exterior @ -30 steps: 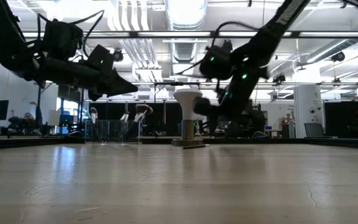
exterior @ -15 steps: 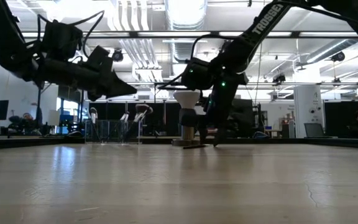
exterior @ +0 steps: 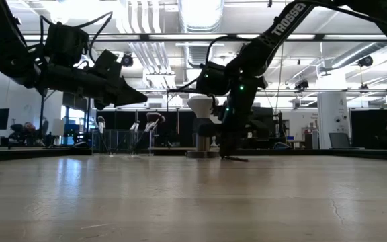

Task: Put items in baskets/containers
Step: Put the liner brush into the middle section of the transparent organizer

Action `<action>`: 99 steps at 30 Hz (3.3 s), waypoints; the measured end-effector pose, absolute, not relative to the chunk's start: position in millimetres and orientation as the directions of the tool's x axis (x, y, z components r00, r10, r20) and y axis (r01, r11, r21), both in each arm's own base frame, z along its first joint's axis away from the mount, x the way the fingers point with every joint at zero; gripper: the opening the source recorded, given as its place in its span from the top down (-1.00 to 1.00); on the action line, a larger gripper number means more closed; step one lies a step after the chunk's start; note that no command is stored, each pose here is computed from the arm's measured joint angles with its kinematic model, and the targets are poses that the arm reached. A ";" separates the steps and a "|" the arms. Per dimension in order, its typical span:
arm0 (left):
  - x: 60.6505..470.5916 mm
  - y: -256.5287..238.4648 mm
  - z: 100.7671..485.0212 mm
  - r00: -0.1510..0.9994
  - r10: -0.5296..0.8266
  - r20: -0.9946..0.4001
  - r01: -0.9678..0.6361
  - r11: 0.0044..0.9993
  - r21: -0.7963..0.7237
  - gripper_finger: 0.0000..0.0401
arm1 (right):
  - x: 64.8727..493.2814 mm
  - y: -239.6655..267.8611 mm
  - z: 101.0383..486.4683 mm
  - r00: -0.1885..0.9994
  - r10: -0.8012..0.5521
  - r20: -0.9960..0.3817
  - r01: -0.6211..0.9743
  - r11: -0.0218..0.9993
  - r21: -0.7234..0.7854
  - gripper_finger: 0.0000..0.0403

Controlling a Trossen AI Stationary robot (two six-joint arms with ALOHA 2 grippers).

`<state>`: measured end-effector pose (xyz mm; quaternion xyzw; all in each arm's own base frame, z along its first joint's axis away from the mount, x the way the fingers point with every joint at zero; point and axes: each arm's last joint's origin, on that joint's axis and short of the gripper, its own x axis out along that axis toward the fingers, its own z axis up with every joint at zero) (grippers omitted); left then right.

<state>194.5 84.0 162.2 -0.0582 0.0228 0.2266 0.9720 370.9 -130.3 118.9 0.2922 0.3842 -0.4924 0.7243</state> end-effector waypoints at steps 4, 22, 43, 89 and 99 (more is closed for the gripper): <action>194.5 84.0 162.1 0.896 0.438 -0.071 -0.443 0.889 -0.112 1.00 | 369.7 -128.2 119.2 0.228 -0.444 -0.867 0.921 0.387 0.044 0.84; 194.4 81.0 160.5 0.936 0.343 -0.079 -0.350 0.883 -0.313 1.00 | 359.0 -99.5 135.9 0.289 -0.350 -0.891 0.771 0.637 -0.001 0.94; 237.8 26.6 206.3 0.988 0.121 0.093 -0.078 0.924 -0.374 0.44 | 266.7 -55.2 186.7 0.944 -0.311 -0.114 0.330 0.858 0.393 0.94; 318.4 37.1 274.5 0.975 0.027 0.221 0.019 0.979 -0.204 0.42 | 294.1 -25.3 253.1 0.938 -0.104 0.329 0.035 0.977 0.210 0.94; 323.4 37.2 275.7 0.975 0.008 0.223 0.035 0.981 -0.190 0.54 | 293.6 -25.2 254.7 0.932 -0.101 0.348 0.028 0.978 0.207 0.94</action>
